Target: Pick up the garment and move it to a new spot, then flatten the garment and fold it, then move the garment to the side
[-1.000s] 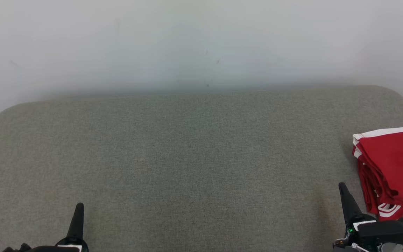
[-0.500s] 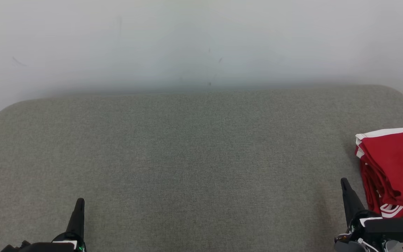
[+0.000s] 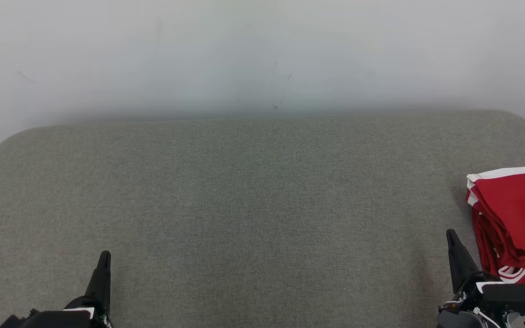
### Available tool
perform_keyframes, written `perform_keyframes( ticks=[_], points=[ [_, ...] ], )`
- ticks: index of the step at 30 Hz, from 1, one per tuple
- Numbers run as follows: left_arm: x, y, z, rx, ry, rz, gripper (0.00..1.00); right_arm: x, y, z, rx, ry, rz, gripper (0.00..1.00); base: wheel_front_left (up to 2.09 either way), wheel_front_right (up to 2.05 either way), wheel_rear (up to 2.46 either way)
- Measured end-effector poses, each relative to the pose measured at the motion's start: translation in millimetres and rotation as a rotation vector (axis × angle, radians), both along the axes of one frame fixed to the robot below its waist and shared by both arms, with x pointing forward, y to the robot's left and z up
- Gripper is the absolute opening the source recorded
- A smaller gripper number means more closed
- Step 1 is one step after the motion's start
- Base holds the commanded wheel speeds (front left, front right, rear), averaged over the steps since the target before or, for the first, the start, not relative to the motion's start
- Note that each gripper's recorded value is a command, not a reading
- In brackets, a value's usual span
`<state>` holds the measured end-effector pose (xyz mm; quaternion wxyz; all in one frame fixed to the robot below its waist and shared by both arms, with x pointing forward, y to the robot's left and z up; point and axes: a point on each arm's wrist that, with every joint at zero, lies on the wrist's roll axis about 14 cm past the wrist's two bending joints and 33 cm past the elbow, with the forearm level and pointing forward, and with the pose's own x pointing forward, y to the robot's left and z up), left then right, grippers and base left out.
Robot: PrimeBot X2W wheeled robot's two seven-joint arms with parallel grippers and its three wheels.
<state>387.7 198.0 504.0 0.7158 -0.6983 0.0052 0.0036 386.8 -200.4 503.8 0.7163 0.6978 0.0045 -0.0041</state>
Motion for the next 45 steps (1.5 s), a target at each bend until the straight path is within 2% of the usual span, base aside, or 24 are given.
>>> perform_keyframes(
  ticks=[5,45],
  points=[
    [-0.1,0.6,-0.1,-0.029,-0.002,0.000,0.00,0.9,-0.1,1.2,0.028,-0.006,-0.002,0.00,0.00,0.00,0.00],
    [0.1,0.6,0.3,-0.029,-0.002,0.000,0.00,0.9,-0.2,1.3,0.029,-0.006,-0.002,0.00,0.00,0.00,0.00]
  ],
)
